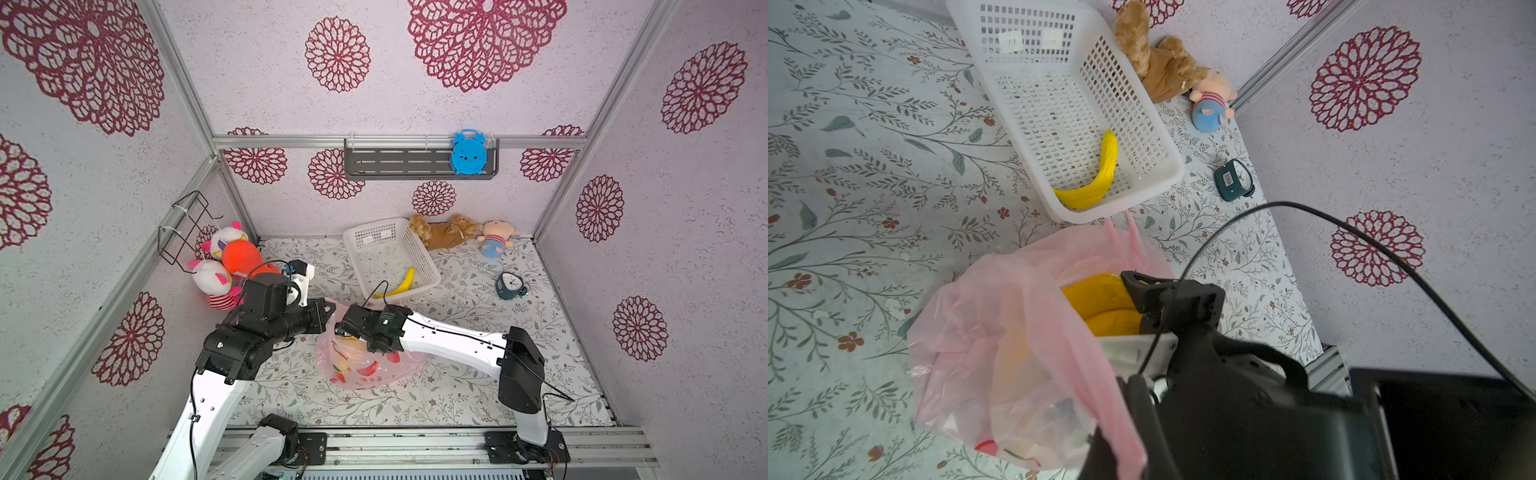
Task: Place the banana into a plastic bag & tie a knot
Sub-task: Place the banana into the plastic bag.
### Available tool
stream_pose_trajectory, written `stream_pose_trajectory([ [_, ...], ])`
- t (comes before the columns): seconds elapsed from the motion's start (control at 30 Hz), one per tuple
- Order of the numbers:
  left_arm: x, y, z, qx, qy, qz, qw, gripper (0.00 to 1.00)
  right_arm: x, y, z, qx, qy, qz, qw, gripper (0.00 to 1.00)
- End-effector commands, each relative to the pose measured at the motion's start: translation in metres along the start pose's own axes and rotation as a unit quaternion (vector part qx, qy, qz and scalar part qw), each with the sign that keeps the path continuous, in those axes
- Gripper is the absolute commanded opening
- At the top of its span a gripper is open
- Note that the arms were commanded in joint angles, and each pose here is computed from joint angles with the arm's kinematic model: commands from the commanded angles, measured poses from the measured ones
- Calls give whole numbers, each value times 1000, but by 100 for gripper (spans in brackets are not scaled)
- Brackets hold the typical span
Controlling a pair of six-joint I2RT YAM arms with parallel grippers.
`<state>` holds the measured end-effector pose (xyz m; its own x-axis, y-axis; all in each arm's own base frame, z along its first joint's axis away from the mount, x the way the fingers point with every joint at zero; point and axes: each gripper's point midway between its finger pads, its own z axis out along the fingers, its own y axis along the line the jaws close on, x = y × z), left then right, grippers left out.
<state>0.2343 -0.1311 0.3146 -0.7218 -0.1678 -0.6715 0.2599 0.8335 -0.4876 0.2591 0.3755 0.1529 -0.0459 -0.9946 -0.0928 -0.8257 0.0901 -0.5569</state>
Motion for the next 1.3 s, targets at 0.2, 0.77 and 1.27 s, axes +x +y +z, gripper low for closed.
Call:
stream_pose_trajectory([
  [0.2, 10, 1, 8, 13, 3, -14, 1000, 0, 7, 2, 15, -148, 14, 132, 980, 22],
  [0.77, 29, 38, 32, -59, 30, -39, 997, 0, 33, -123, -16, -96, -125, 464, 872, 90],
  [1.27, 34, 55, 32, -106, 41, -33, 993, 0, 65, -183, 145, -65, -12, 596, 800, 86],
])
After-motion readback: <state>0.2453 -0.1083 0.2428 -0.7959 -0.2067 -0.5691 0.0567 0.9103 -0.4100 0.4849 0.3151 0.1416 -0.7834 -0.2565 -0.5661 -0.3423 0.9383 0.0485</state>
